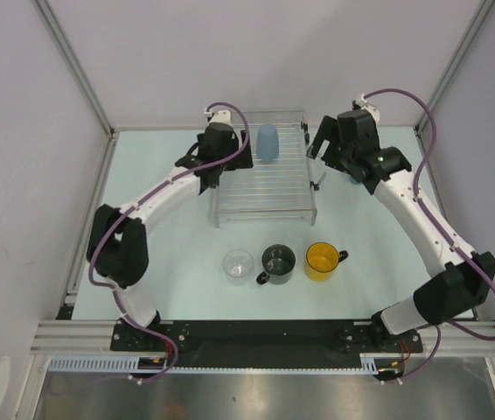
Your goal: Unload the cups from the dish rack
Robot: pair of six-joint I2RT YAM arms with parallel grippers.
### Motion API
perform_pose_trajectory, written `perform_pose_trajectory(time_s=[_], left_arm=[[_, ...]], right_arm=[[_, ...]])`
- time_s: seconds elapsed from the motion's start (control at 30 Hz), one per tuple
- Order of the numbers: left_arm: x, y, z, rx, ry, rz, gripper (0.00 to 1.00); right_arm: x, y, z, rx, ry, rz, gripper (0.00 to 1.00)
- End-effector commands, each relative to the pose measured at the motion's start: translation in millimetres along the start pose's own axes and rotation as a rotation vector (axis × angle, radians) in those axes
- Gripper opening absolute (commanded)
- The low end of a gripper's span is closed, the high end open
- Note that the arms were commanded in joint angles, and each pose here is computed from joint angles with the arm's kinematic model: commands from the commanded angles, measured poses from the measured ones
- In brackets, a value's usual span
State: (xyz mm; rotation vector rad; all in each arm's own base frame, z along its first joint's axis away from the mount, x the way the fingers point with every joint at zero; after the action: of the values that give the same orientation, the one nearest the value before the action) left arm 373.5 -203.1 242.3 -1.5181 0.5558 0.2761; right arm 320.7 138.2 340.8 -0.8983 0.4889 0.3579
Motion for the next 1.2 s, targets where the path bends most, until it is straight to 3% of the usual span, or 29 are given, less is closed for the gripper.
perform_pose_trajectory(time_s=[0.0, 0.03, 0.1, 0.17, 0.5, 0.7, 1.17], left_arm=[[35.5, -27.9, -22.2, 0.118, 0.135, -0.093, 1.0], [38.1, -45.7, -26.0, 0.13, 0.14, -0.131, 1.0], [59.1, -38.8, -30.8, 0.166, 0.145, -0.113, 1.0], [68.1, -47.8, -35.3, 0.191, 0.158, -0.169, 1.0], [112.2, -43.4, -42.7, 0.332, 0.181, -0.327, 1.0], [124.0, -48.9, -50.9, 0.328, 0.226, -0.403, 1.0], [160.8, -45.3, -60.8, 0.325, 0.276, -0.406, 1.0]], right_arm=[[-28.3, -2.6, -1.7, 0.03, -0.071, -0.121, 0.95], [-37.8, -1.4, -3.6, 0.041, -0.085, -0.135, 0.94], [-42.4, 9.2, -4.8, 0.034, -0.114, -0.152, 0.93], [-45.7, 23.1, -15.0, 0.042, -0.127, -0.17, 0.94], [-42.3, 67.5, -25.7, -0.028, -0.156, -0.035, 0.93], [-44.7, 86.8, -23.7, -0.06, -0.189, -0.006, 0.93], [-32.9, 111.4, -16.8, -0.102, -0.206, 0.077, 0.93]])
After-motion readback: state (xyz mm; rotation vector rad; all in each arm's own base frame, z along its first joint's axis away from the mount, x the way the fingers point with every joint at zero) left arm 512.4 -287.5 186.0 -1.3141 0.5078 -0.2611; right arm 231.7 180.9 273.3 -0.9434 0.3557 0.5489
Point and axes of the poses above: each gripper's point midway between its finger pads, its own x axis out along the fingers, its own z axis along the line the jaws close on, y = z × x, the point moved 10 cm from there along -x, back along the fingers, and after that the axes turned 11 degrees about x, right-handed, at the moved point
